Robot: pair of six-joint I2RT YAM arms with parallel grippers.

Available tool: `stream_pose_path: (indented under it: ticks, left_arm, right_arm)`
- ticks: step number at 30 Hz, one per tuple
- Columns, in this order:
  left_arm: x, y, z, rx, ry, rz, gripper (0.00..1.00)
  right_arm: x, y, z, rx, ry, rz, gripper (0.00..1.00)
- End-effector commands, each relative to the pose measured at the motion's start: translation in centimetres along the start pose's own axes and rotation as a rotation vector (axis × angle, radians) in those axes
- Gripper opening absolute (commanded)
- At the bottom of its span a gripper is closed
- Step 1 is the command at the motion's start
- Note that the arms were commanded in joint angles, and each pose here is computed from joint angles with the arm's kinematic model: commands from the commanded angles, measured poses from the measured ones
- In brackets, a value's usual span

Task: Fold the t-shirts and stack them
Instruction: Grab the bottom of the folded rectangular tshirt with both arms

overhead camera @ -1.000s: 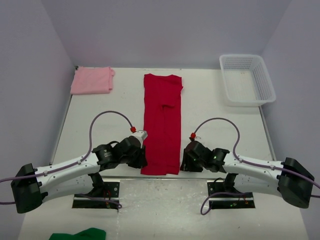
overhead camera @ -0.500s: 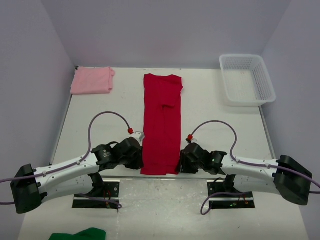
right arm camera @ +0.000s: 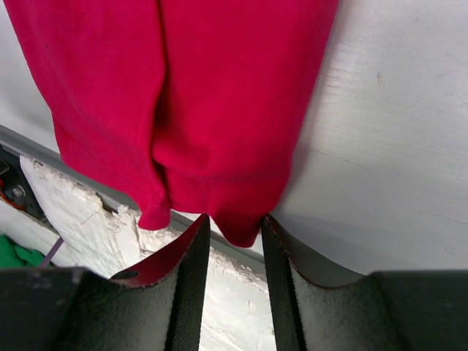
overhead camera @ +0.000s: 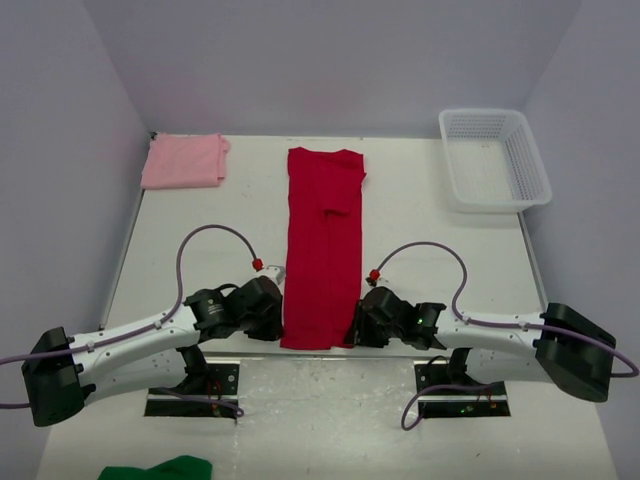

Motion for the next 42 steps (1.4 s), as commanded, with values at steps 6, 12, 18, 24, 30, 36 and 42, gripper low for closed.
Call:
stream_pose_path:
  ticks: [6,12,18,24,30,36,42]
  left_arm:
    - [-0.1,0.3,0.4,0.027,-0.005,0.045,0.27]
    - [0.0,0.7,0.7,0.079,-0.009,0.072,0.27]
    - [-0.1,-0.1,0.6,0.013,0.004,0.073,0.37]
    - [-0.7,-0.8,-0.3,-0.080,0.007,0.085,0.46]
    - [-1.8,-0.7,-1.8,-0.104,0.045,0.085,0.48]
    - [-2.0,-0.4,-3.0,-0.088,0.046,0.073,0.48]
    - [-2.1,-0.1,-4.1,-0.064,0.055,0.063,0.48]
  right_arm:
    - [-0.2,-1.5,-0.5,-0.092,-0.016,-0.015,0.17]
    - [-0.2,-1.7,-0.4,-0.118,-0.018,-0.021,0.01]
    - [-0.1,-1.9,-0.3,-0.136,-0.026,-0.013,0.00]
    - [-0.1,-1.9,0.0,-0.123,-0.029,-0.010,0.00]
    - [-0.1,-1.9,0.4,-0.112,-0.037,-0.006,0.00]
    - [-0.3,-2.0,0.4,-0.106,-0.033,-0.004,0.00]
    - [-0.4,-1.8,0.4,-0.103,-0.028,0.004,0.00]
Point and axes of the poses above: each gripper's point midway between its finger pads, its own z axis back along the fingers, its own y axis along the line the jaws close on, x = y × z, the point moved 6 cm from there along z, back along the fingers, and after that the axes turned 7 degrees about -z, right-handed, at the moved point
